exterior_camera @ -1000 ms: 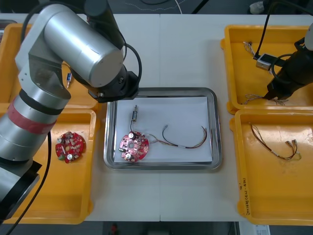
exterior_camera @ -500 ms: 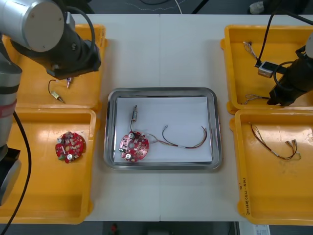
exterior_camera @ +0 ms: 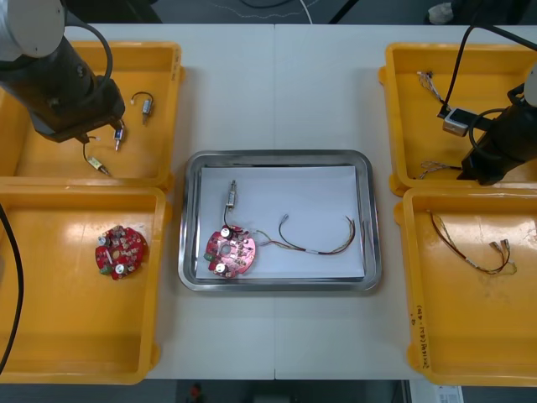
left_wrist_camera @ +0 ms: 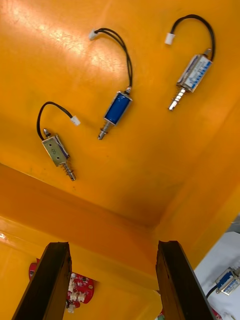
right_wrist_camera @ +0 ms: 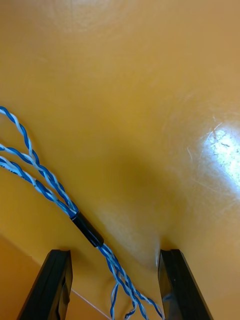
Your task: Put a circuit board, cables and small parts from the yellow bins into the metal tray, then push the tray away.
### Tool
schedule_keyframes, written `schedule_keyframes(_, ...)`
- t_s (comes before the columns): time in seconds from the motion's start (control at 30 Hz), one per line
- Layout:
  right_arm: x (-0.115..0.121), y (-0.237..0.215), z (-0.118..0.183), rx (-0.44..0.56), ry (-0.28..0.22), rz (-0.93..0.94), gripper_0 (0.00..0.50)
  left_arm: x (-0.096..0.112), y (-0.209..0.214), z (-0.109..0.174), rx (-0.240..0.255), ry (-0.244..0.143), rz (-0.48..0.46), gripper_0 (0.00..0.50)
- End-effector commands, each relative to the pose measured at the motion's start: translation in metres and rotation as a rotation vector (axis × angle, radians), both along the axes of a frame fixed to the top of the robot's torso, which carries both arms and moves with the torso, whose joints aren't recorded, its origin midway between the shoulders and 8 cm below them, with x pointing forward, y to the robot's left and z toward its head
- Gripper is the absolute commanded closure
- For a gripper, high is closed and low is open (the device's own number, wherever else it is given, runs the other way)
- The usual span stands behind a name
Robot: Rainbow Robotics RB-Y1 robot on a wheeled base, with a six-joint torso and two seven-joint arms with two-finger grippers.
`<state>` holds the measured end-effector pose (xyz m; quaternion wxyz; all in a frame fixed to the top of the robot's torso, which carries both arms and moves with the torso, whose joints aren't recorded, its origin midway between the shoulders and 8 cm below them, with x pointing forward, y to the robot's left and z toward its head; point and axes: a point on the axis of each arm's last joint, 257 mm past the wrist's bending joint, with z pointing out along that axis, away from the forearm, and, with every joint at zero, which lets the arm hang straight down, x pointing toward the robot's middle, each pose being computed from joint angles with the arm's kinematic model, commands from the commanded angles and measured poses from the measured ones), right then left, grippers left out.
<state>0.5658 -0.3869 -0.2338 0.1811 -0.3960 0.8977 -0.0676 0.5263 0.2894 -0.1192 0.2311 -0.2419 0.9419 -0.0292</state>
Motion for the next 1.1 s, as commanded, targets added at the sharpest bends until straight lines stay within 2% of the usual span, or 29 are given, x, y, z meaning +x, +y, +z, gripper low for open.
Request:
schedule_keyframes(0.03,0.009,-0.002,0.013,-0.012,-0.052,0.036,0.000,0.015,0.015,0.038,0.014,-0.025,-0.010,0.000)
schedule_keyframes(0.27,0.011,0.003,0.010,-0.009,-0.058,0.045,0.000,0.016,0.027,0.031,-0.004,0.042,0.006,0.000)
schedule_keyframes(0.33,0.011,0.005,0.008,-0.005,-0.058,0.045,0.000,0.016,0.032,0.028,-0.005,0.067,-0.015,0.000)
schedule_keyframes(0.57,0.012,0.012,0.005,0.004,-0.059,0.055,0.000,0.015,0.048,0.023,-0.042,0.115,-0.033,0.000)
schedule_keyframes(0.63,0.012,0.013,0.004,0.003,-0.057,0.058,0.000,0.013,0.053,0.019,-0.044,0.143,-0.038,0.000)
schedule_keyframes(0.67,0.013,0.014,0.004,0.005,-0.060,0.059,0.074,0.012,0.054,0.017,-0.046,0.152,-0.041,0.000)
schedule_keyframes(0.73,0.012,0.015,0.002,0.006,-0.056,0.058,0.308,0.010,0.056,0.012,-0.044,0.171,-0.054,0.000)
schedule_keyframes(0.77,0.012,0.017,0.001,0.010,-0.056,0.057,0.391,0.009,0.060,0.008,-0.040,0.184,-0.057,0.000)
schedule_keyframes(0.8,0.012,0.016,0.000,0.010,-0.055,0.059,0.433,0.012,0.061,0.006,-0.036,0.180,-0.065,0.000)
schedule_keyframes(0.83,0.012,0.016,0.000,0.009,-0.056,0.060,0.441,0.013,0.063,0.004,-0.035,0.178,-0.066,0.000)
schedule_keyframes(0.9,0.010,0.017,-0.003,0.016,-0.053,0.058,0.500,0.019,0.067,-0.002,-0.032,0.170,-0.077,0.000)
schedule_keyframes(1.1,0.012,0.018,-0.002,0.021,-0.063,0.058,0.500,0.031,0.073,-0.012,-0.020,0.145,-0.092,0.000)
